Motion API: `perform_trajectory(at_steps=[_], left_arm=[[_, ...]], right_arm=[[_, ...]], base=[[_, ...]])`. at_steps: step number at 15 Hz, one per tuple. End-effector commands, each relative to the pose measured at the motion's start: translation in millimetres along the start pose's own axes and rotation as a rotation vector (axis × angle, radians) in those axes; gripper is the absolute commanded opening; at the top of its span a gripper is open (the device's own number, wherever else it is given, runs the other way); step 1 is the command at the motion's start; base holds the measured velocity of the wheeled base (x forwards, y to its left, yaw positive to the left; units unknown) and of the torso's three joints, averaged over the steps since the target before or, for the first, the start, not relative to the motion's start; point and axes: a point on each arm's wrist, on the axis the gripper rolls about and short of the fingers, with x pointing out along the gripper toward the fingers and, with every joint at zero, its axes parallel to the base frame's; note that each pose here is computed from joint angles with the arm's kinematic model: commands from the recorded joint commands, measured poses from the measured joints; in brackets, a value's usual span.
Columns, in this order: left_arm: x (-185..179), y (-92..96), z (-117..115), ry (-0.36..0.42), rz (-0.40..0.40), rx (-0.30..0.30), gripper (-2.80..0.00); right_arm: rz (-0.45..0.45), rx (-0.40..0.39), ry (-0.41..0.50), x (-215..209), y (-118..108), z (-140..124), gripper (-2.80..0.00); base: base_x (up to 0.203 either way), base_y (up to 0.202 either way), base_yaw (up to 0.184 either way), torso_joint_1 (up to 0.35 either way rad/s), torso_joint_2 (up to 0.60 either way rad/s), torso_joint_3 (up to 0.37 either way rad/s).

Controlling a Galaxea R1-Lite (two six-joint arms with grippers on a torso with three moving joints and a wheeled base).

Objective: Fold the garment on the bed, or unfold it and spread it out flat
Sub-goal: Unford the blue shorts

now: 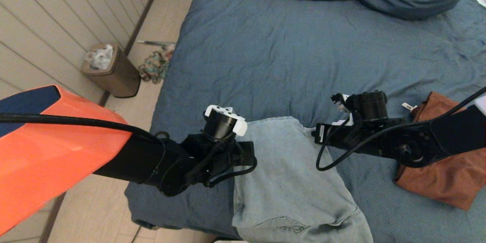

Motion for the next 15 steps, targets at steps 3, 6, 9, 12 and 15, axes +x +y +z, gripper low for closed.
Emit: perform_trajectory(at_steps=[3,6,9,12,15], left_arm=[[-31,1.2,-2,-0.009,-0.018,0.0,-2.8],[-44,8.7,-21,-0.011,-0.034,0.012,-2.8],[-55,14.5,-32,-0.023,-0.049,0.019,-2.8],[-49,13.1,-32,-0.025,-0.048,0.021,-2.8],[-41,12.0,-32,-0.022,-0.045,0.02,-2.8]], right_arm=[[0.012,-0.008,-0.022,-39,1,-5,-2.8],[0.024,-0.011,-0.036,-79,-1,-18,-2.8],[0.042,-0.013,-0.031,-109,-4,-36,-2.8],[0.074,-0.016,-0.018,-123,-6,-47,-2.8],[0.152,-0.027,-0.002,-130,-6,-51,-2.8]], base=[[0.0,0.0,0.0,0.0,0.0,0.0],[0.0,0.0,0.0,0.0,0.0,0.0],[0.0,0.0,0.0,0.0,0.0,0.0],[0.0,0.0,0.0,0.0,0.0,0.0],[0.0,0.0,0.0,0.0,0.0,0.0]])
